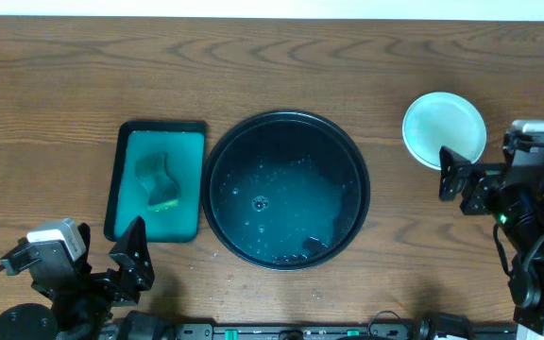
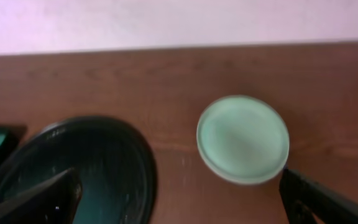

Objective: Clean dirty plates on tray and stack at the side

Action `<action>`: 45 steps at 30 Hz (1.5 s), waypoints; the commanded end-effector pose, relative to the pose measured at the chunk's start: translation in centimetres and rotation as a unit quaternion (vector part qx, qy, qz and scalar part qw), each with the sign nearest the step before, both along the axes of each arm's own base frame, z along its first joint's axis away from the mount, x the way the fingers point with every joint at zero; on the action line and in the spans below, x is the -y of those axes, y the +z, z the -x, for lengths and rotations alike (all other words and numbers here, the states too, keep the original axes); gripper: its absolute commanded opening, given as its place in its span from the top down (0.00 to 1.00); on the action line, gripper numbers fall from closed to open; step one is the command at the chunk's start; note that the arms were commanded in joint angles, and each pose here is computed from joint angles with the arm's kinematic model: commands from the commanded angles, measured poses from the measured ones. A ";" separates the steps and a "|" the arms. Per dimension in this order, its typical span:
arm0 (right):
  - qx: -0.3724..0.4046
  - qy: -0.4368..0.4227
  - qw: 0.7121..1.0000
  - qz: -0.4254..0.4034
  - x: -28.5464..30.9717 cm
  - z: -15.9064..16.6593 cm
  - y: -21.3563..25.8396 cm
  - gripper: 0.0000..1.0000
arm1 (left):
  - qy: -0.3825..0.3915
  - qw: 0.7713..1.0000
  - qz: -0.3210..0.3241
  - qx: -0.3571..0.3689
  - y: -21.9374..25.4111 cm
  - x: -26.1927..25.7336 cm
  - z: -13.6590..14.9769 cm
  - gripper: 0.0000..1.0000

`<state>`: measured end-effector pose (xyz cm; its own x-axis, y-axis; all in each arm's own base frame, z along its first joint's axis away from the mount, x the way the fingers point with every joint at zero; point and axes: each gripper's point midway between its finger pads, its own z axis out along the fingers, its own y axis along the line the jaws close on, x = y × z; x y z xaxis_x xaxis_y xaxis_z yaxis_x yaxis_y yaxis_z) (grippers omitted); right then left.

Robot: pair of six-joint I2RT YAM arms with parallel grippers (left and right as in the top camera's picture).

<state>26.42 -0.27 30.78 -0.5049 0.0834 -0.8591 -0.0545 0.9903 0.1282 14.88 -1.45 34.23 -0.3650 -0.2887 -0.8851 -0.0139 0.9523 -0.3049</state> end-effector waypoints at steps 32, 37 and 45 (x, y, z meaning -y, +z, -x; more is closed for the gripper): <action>-0.055 0.002 0.998 -0.005 -0.3 1.3 -2.2 0.01 | -0.007 0.998 -0.024 -0.056 -2.6 -0.2 1.0 0.19; -0.055 0.002 0.998 -0.005 -0.3 1.4 -2.2 0.01 | -0.007 0.998 -0.024 -0.056 -2.6 -0.2 1.0 0.19; -0.055 0.002 0.998 -0.005 -0.3 1.4 -2.2 0.01 | -0.013 0.994 -0.031 -0.107 -4.8 -0.2 2.3 0.19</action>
